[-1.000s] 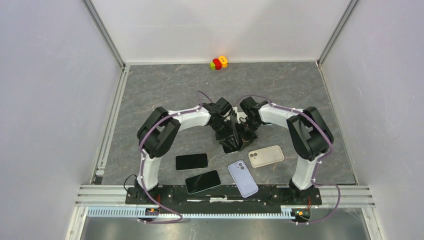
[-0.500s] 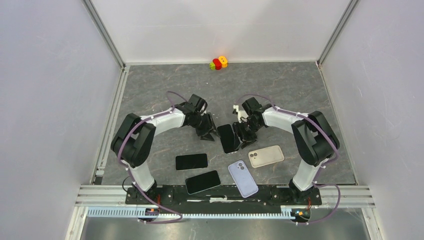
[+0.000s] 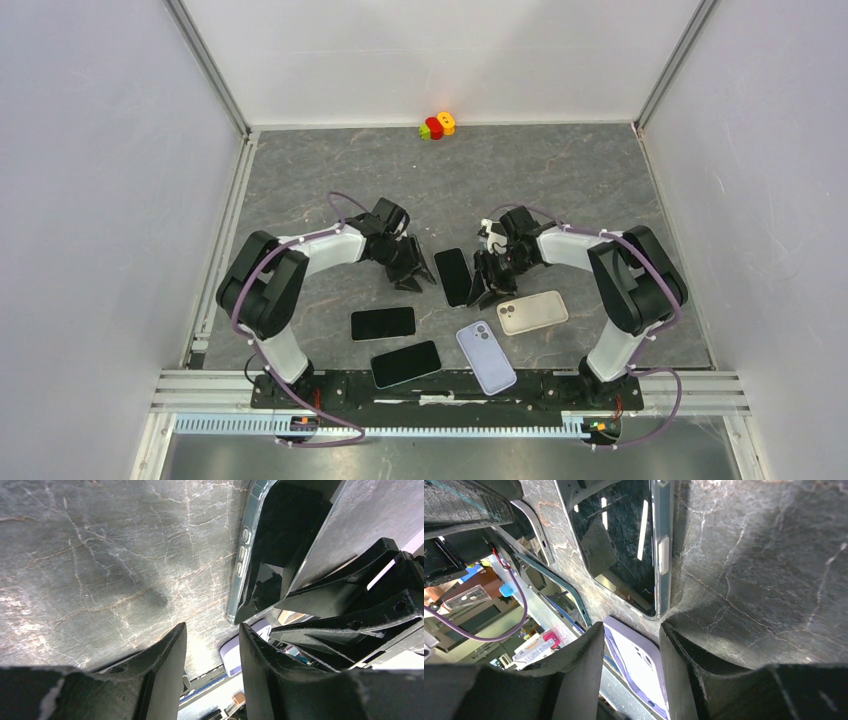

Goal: Put the phone into the phone case

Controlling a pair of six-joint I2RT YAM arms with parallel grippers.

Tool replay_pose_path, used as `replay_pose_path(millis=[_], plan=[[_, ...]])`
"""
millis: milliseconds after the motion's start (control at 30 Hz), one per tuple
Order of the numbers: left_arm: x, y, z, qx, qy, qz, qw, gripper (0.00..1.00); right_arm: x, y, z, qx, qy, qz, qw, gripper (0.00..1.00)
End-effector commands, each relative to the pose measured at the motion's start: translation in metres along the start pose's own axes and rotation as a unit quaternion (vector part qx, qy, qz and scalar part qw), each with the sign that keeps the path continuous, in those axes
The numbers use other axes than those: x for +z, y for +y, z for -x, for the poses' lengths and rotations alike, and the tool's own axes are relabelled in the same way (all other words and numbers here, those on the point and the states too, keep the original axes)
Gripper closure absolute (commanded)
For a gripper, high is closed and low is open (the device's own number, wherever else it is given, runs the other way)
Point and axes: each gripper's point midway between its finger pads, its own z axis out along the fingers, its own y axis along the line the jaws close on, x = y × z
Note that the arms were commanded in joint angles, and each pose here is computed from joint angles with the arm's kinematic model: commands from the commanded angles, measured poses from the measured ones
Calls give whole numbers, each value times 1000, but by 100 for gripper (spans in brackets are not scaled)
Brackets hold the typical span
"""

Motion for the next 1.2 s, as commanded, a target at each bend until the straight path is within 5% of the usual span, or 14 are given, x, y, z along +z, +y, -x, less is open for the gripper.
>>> replay_pose_path(millis=[0,333,867,1167], plan=[[-11,-16,11,3,-27,-22,999,50,9,-21,-21,24,34,-33,999,50],[-20,-16,12,11,-42,-16,999,50,26,-10,10,49,2,7,999,50],[-25,-9,-21,130,-45,42,990,50,30,50,195,9,-136,65,989,49],[13,-51,-59,302,14,72,950,50,-54,0,159,-31,-207,-41,977,42]])
